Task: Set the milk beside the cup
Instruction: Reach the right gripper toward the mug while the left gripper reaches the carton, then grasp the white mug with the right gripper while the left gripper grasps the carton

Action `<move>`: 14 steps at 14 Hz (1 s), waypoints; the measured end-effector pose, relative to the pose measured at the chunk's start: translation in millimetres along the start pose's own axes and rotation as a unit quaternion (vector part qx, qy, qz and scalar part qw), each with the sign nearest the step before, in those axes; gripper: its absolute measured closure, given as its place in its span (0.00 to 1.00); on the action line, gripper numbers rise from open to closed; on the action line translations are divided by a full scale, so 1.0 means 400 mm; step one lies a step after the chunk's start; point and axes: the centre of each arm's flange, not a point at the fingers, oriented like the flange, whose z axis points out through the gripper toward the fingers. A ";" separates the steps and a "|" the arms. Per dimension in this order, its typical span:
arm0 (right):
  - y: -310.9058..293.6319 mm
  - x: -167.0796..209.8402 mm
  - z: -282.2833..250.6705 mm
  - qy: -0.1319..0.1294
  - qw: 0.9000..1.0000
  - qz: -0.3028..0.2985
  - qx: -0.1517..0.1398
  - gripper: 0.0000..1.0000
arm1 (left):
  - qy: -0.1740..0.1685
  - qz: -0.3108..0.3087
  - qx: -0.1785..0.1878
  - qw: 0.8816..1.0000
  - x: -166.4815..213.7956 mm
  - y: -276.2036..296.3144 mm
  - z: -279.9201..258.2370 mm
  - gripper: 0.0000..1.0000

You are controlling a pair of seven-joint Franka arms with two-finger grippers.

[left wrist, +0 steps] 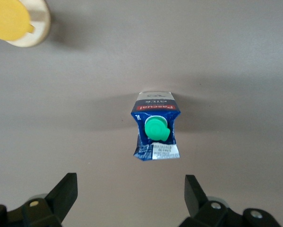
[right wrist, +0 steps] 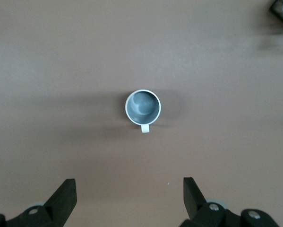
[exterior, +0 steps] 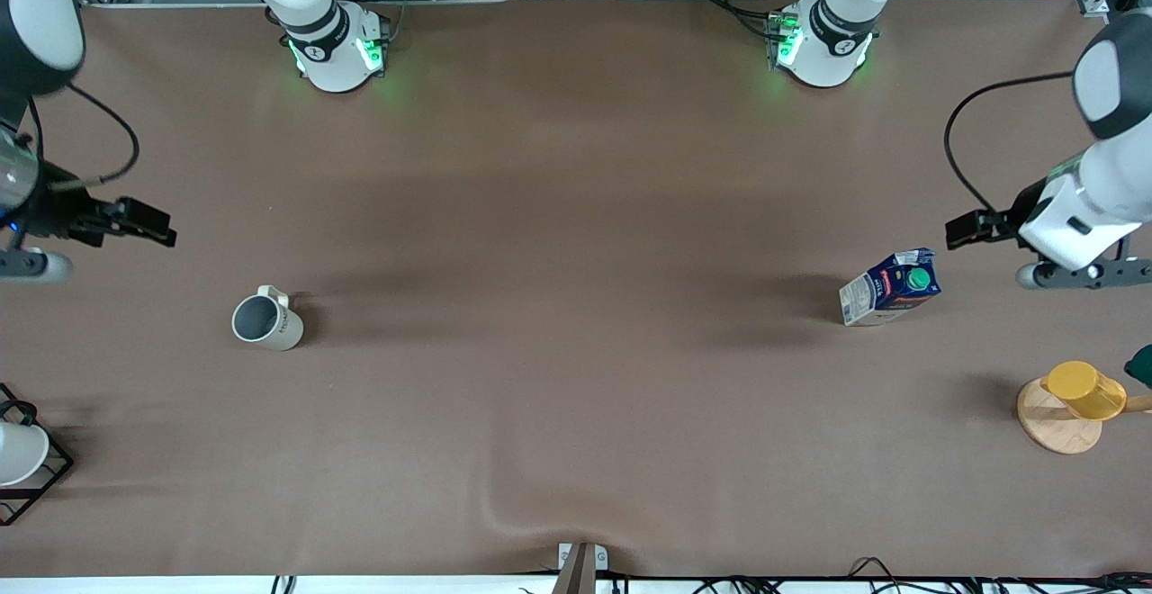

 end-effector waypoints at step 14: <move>0.124 0.125 0.485 -0.016 1.000 -0.008 -0.002 0.00 | -0.035 0.006 -0.009 0.999 0.090 0.037 0.262 0.00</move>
